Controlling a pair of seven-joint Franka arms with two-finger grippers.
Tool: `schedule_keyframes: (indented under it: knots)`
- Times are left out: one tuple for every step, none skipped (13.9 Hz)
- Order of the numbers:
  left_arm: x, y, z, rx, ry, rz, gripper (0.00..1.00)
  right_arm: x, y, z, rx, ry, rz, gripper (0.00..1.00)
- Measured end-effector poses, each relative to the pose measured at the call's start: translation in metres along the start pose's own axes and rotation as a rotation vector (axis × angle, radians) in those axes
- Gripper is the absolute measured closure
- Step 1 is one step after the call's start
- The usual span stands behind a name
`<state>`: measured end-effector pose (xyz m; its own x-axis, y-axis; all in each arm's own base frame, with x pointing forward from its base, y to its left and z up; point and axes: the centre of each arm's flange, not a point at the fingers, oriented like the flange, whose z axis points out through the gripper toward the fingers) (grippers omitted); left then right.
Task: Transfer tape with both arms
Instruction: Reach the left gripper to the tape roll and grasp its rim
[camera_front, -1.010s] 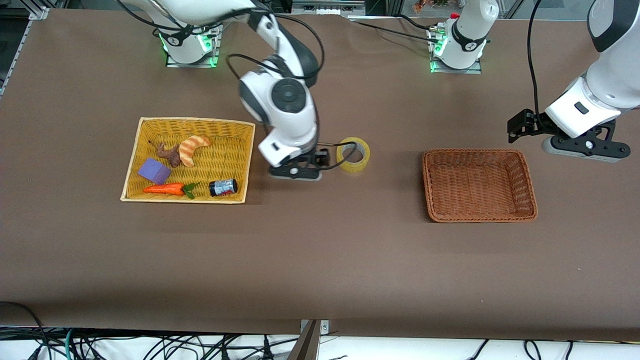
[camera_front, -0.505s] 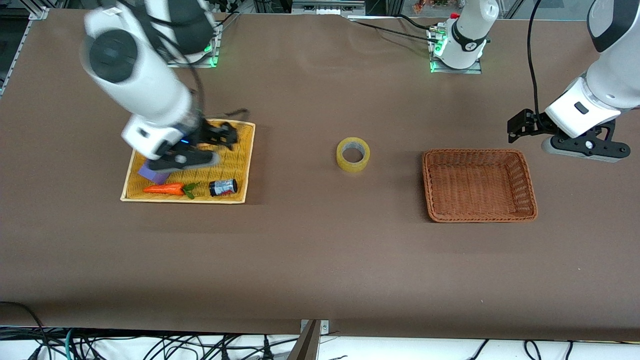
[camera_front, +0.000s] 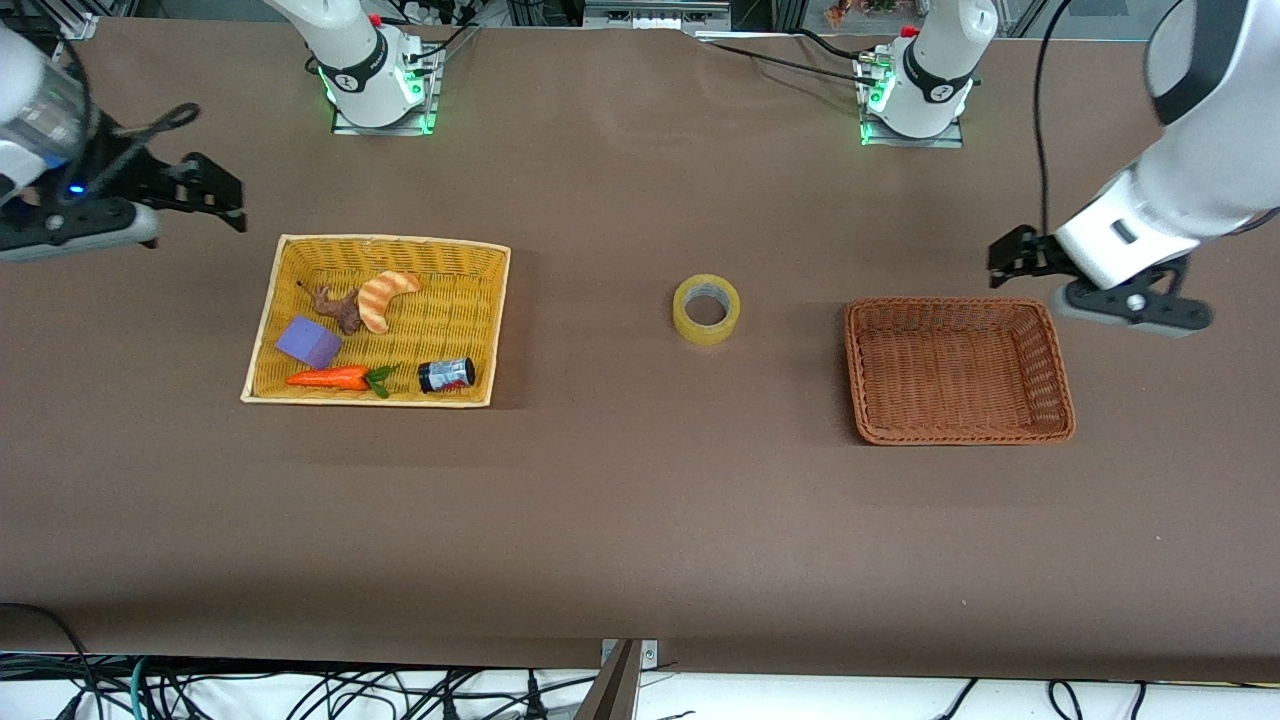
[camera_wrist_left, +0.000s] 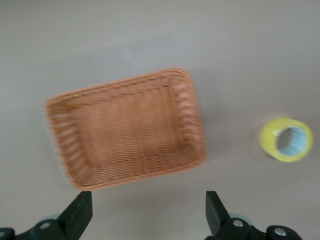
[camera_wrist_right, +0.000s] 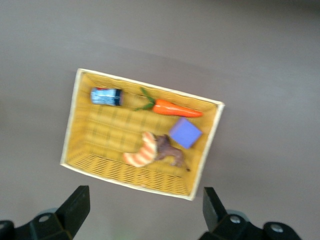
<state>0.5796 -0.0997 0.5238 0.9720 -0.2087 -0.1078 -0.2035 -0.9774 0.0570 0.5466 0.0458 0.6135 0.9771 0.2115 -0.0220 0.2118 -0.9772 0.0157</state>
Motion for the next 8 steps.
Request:
schedule_keyframes:
  knots:
    - [0.009,0.015,0.016,-0.015,-0.015,0.020,0.00,-0.001,0.007,0.001,-0.002,-0.003,0.008,0.00]
    - [0.020,0.031,0.034,-0.024,-0.017,0.039,0.00,-0.002,0.010,0.002,-0.003,-0.005,0.012,0.00]
    - [0.032,0.050,0.054,-0.030,-0.020,0.043,0.00,-0.002,0.009,0.002,-0.003,-0.006,0.015,0.00]
    - [0.041,0.074,0.077,-0.030,-0.030,0.030,0.00,-0.003,0.006,0.002,-0.003,-0.009,0.020,0.00]
    - [0.047,0.105,0.099,-0.026,-0.043,0.013,0.00,-0.003,0.003,0.001,-0.003,-0.013,0.025,0.00]
    - [0.048,0.142,0.122,-0.017,-0.063,-0.005,0.00,-0.004,0.001,0.000,-0.003,-0.015,0.032,0.00]
    - [0.044,0.182,0.147,-0.003,-0.090,-0.022,0.00,-0.004,0.000,0.000,-0.003,-0.015,0.036,0.00]
    - [0.037,0.219,0.172,0.013,-0.110,-0.027,0.00,-0.004,0.000,0.000,-0.003,-0.016,0.038,0.00]
